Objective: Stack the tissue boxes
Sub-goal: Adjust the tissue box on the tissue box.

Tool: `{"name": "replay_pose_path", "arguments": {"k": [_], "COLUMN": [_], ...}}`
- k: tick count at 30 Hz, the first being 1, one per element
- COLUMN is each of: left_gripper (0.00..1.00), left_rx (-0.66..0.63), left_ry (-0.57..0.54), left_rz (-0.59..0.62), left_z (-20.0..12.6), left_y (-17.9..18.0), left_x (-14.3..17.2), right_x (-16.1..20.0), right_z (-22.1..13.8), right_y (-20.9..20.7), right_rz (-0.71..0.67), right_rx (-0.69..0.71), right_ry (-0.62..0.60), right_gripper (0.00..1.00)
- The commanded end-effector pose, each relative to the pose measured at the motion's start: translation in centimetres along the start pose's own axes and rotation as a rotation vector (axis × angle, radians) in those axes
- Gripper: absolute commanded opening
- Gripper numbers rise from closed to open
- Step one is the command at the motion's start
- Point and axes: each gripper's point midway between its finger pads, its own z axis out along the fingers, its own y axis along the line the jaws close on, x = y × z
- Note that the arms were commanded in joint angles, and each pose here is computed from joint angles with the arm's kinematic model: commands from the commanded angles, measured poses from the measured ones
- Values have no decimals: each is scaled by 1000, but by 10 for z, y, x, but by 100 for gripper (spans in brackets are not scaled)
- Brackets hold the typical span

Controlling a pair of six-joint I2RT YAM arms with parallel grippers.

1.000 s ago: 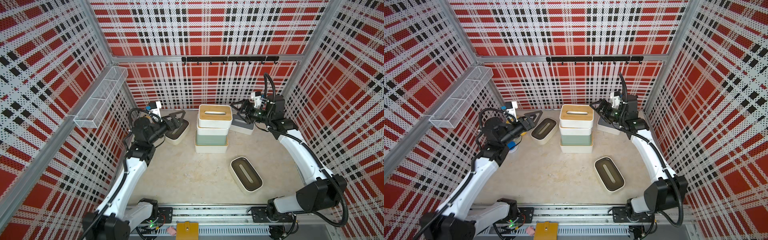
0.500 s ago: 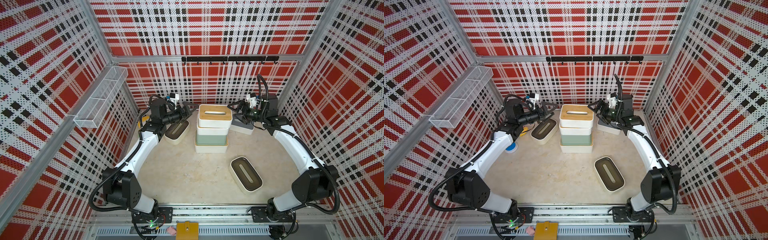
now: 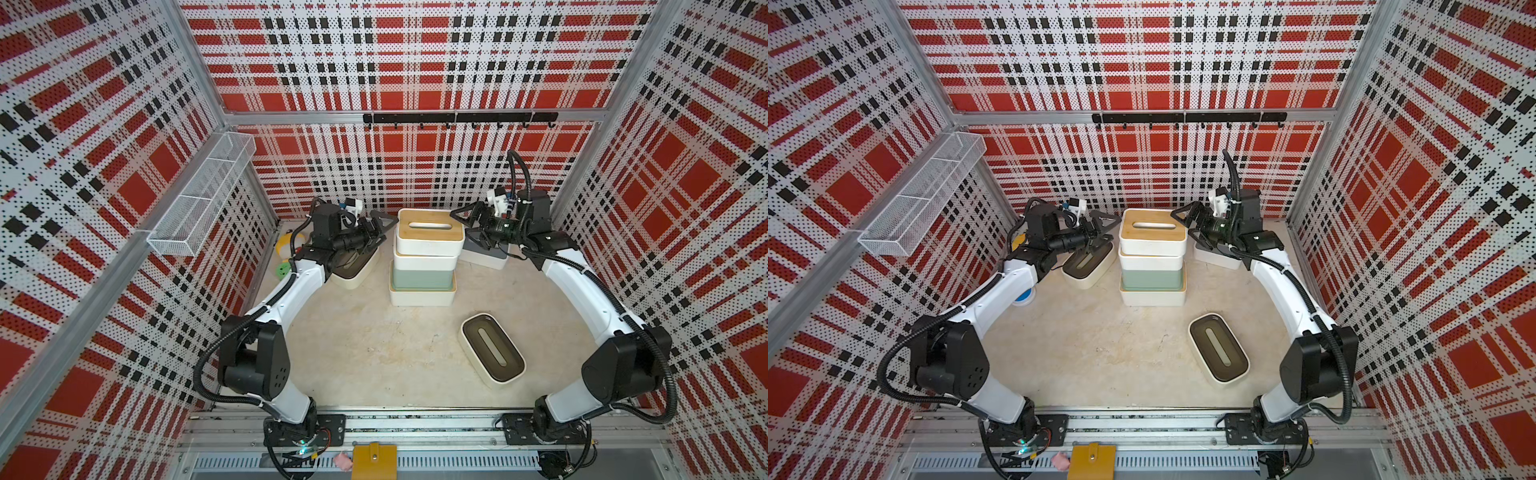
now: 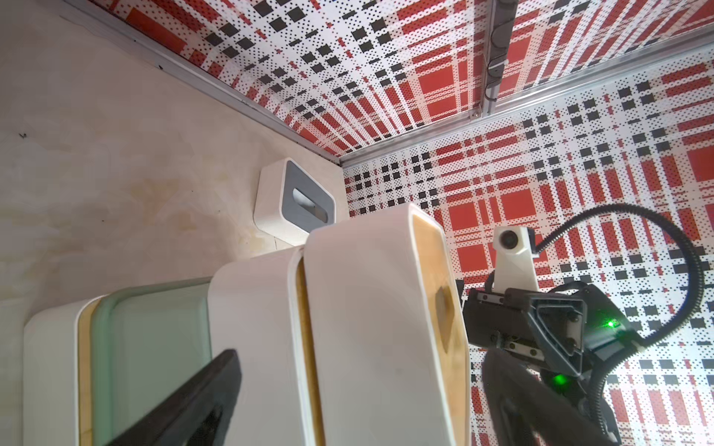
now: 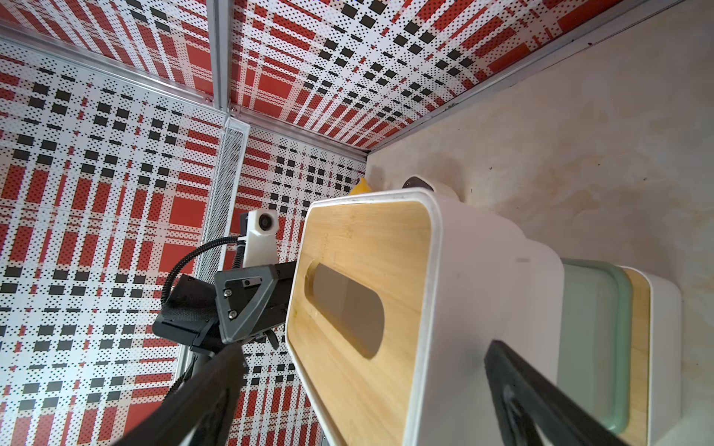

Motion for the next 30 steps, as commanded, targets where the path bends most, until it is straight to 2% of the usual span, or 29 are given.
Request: {"name": "replay_pose_path", "arguments": {"k": [1,4,11,30], "left_gripper": [99,99,99,99], "left_rx": [50,101,132,141], "left_ry": [-6,14,18,10], "left_rz": [-11,-34,-47,-42], "left_z": [5,12,15,12], "left_y": [-7,-13,-16,-20], "left_x": [-2,1,5,5], "right_x": [-9,-9,-10,-4], "right_z": [0,2,6,7], "right_y": [20,19,23,24], "right_rz": [-47,-44,-49,-37], "right_rx": [-48,-47,-56,-58], "right_ry": [-18,-16,-8,-2], "right_gripper": [100,100,100,100]}}
